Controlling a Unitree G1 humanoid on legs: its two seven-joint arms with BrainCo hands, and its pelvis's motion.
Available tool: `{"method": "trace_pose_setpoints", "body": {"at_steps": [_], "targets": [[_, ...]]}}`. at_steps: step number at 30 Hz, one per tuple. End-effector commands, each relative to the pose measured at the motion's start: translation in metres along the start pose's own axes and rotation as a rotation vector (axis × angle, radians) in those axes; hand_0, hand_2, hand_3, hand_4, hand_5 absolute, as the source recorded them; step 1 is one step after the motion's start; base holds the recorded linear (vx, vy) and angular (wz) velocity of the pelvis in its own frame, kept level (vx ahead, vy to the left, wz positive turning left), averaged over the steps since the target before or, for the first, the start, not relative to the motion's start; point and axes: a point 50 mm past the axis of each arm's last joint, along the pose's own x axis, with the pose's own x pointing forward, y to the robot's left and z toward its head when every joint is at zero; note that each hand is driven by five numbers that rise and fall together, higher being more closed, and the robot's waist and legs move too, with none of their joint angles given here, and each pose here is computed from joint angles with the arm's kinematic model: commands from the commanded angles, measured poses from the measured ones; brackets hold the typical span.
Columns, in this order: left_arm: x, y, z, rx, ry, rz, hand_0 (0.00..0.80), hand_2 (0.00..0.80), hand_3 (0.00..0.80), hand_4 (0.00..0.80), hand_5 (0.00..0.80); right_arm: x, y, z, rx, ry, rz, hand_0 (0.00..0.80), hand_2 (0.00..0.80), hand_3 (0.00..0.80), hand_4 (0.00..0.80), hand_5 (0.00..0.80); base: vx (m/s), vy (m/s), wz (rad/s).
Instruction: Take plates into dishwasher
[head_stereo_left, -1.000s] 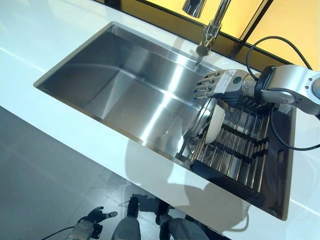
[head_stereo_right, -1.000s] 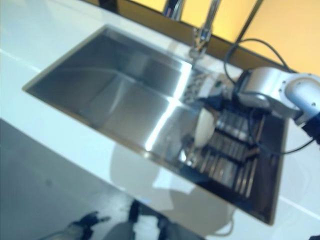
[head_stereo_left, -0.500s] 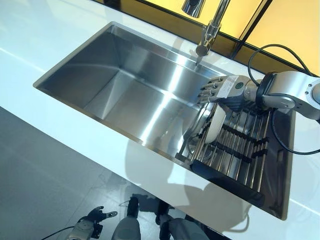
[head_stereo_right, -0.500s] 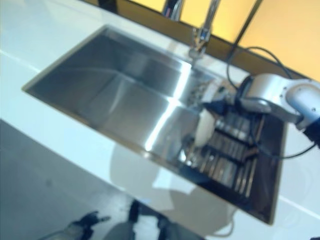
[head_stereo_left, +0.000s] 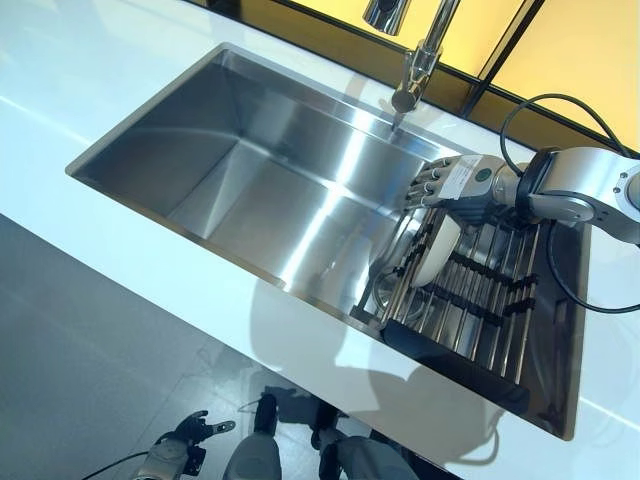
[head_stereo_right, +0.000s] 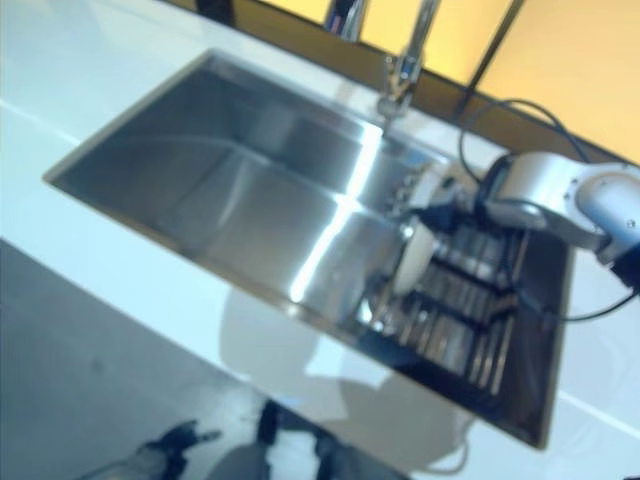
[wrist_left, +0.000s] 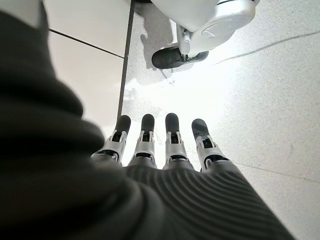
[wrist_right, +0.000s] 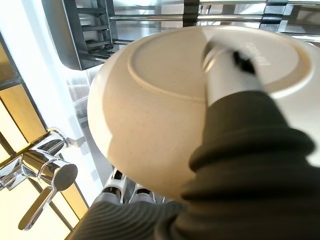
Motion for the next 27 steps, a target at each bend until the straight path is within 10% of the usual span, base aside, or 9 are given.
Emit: {"method": "trace_pose_setpoints", "body": {"at_steps": [1, 27], "targets": [[-0.0017, 0.0214, 0.0059, 0.0, -0.032, 0.059, 0.0, 0.0, 0.0, 0.0, 0.0, -0.014, -0.0027, -0.021, 0.022, 0.103, -0.032, 0.8, 0.8, 0.8, 0.8, 0.8, 0.0, 0.0, 0.0], [-0.002, 0.0173, 0.0008, 0.005, -0.023, 0.045, 0.0, 0.0, 0.0, 0.0, 0.0, -0.0186, 0.0003, -0.0214, -0.044, 0.109, -0.043, 0.8, 0.8, 0.8, 0.8, 0.8, 0.0, 0.01, 0.0]]}}
